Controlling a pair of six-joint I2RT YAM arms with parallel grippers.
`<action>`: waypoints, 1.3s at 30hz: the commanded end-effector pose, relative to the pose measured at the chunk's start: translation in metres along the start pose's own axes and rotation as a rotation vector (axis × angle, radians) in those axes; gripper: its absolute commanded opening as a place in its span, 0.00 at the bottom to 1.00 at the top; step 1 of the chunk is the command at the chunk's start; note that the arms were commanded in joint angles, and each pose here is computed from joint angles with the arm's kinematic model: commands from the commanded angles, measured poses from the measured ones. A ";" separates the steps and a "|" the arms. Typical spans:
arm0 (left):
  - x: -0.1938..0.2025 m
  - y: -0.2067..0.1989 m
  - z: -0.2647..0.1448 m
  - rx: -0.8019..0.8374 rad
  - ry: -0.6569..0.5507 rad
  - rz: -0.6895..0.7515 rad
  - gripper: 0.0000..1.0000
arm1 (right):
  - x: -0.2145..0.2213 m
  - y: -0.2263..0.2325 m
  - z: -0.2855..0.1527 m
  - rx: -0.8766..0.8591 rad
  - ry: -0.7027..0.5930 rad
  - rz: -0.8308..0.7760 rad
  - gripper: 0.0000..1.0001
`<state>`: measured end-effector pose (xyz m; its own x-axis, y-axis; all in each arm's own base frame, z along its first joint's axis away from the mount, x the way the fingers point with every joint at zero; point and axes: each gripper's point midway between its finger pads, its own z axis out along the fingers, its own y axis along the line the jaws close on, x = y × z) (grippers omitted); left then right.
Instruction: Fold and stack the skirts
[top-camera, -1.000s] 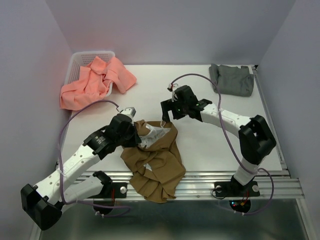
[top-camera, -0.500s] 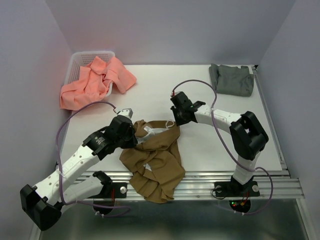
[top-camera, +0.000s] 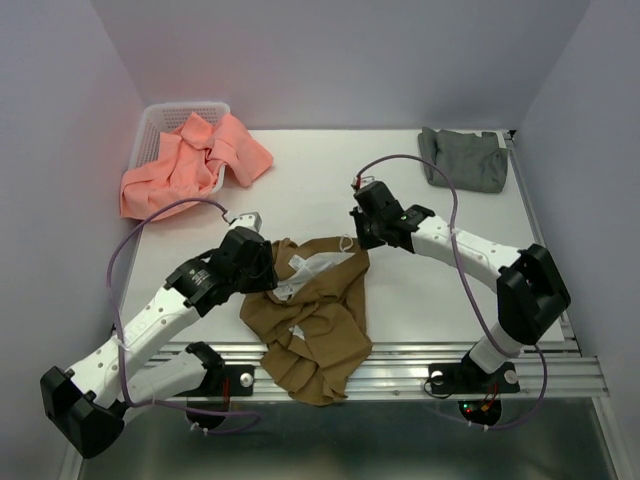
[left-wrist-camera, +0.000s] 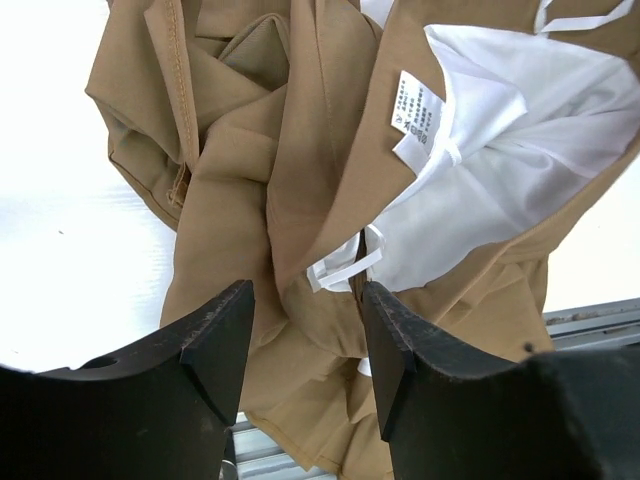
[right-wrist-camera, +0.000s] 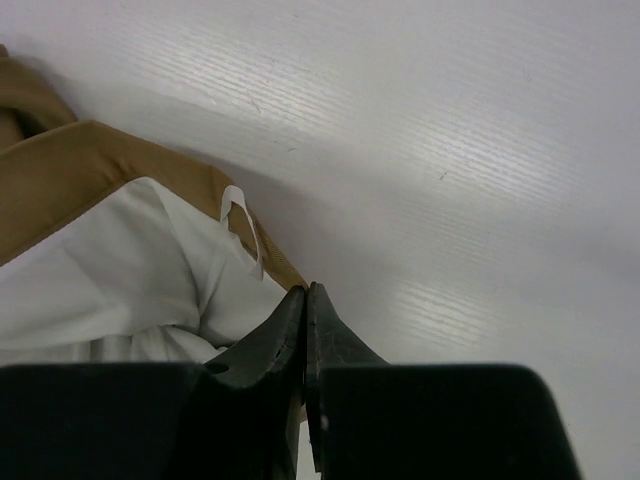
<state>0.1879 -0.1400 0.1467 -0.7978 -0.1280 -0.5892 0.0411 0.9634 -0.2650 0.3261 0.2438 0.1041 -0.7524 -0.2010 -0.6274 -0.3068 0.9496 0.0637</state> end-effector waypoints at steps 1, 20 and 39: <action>-0.012 -0.004 0.000 -0.001 -0.030 0.019 0.58 | -0.017 0.006 -0.021 -0.041 -0.085 -0.002 0.05; 0.011 0.024 0.023 -0.209 0.090 0.017 0.32 | -0.023 -0.011 -0.054 0.001 -0.178 0.044 0.06; -0.259 -0.094 -0.193 0.198 -0.708 -0.096 0.00 | -0.180 -0.082 -0.303 0.165 -0.955 0.294 0.01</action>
<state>0.2728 -0.1441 0.4091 -0.3539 -0.3825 -0.8535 0.0153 0.9101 -0.4142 0.3299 0.1761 0.3226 -0.3059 0.0662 -0.9498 -0.1187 0.9871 0.1071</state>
